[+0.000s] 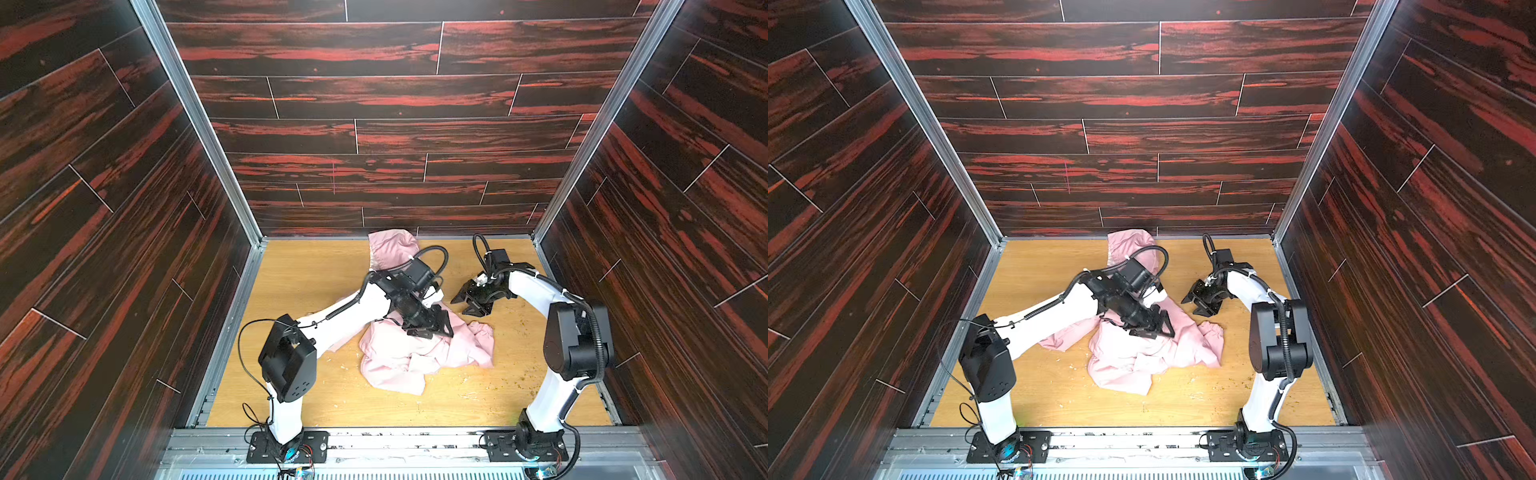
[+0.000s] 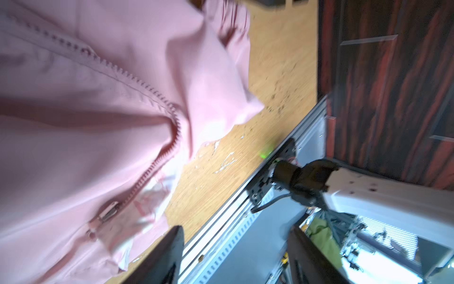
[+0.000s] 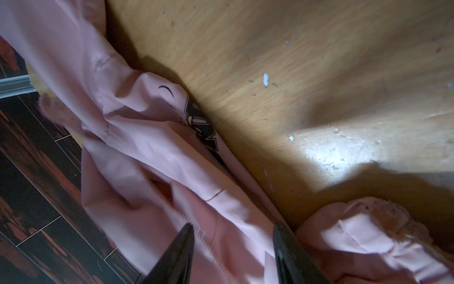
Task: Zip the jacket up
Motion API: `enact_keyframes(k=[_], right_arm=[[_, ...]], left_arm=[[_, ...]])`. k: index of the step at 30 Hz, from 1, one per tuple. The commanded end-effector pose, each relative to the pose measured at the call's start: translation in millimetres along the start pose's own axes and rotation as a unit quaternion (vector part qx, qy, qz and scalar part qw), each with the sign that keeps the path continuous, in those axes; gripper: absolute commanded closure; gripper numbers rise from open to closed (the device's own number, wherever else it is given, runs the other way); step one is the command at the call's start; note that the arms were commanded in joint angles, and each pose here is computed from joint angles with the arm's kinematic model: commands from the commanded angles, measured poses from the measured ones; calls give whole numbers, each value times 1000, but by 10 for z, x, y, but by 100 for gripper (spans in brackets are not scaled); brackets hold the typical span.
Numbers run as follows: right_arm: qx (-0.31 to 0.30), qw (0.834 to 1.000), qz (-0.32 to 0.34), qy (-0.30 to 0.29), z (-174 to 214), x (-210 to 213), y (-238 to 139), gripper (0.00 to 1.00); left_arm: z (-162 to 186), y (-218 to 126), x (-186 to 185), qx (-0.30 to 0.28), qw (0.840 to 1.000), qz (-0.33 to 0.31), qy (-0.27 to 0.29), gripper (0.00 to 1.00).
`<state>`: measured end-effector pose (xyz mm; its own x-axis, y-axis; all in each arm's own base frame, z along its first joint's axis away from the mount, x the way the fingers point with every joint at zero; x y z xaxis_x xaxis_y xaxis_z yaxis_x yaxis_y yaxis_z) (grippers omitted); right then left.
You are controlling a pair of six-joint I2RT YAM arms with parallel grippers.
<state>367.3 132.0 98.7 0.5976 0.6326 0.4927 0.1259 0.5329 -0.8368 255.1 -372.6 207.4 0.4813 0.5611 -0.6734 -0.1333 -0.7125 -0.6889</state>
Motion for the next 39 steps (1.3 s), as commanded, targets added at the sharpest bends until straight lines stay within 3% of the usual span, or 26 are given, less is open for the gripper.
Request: enact_keyframes(k=[1,4,7,11,15,19,26,35,39], right_arm=[[9,1000,-2,-3,122,-26,-81,44],[5,1000,-12,-17,241,20,-171,44],[8,999,-15,-48,484,110,-233,43],[15,996,9,-85,868,157,-227,44],[30,994,22,-105,1220,140,-173,44],[15,990,60,-129,1422,31,-117,44],[19,987,75,-142,1726,-130,-101,40],[36,980,76,-179,2083,-181,-5,37],[49,976,86,-195,2219,-97,163,37]], left_arm=[[-222,-647,-81,-89,996,25,1,27],[-349,-955,121,-138,990,3,-17,26],[-399,-1220,579,-173,981,-70,-60,30],[-424,-1514,1305,-188,955,-181,-139,31],[-590,-1593,1850,-192,936,-223,-193,31],[-815,-1496,2269,-177,933,-231,-211,31],[-955,-1070,2824,-133,944,-188,-235,31],[-1186,-917,3119,-169,941,-140,-257,28],[-1247,-800,3190,-160,944,-118,-262,35]])
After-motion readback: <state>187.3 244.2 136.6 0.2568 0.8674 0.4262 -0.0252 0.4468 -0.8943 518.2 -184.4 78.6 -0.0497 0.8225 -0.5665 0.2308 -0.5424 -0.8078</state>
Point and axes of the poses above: each gripper's point midway between its finger pads, its own y axis out along the fingers, its own x axis along the line the jaws close on, z = x × y, the point moved 2 cm from there along -y, back along the fingers, and after that the axes turned 14 degrees about y, right-handed, at the moved point
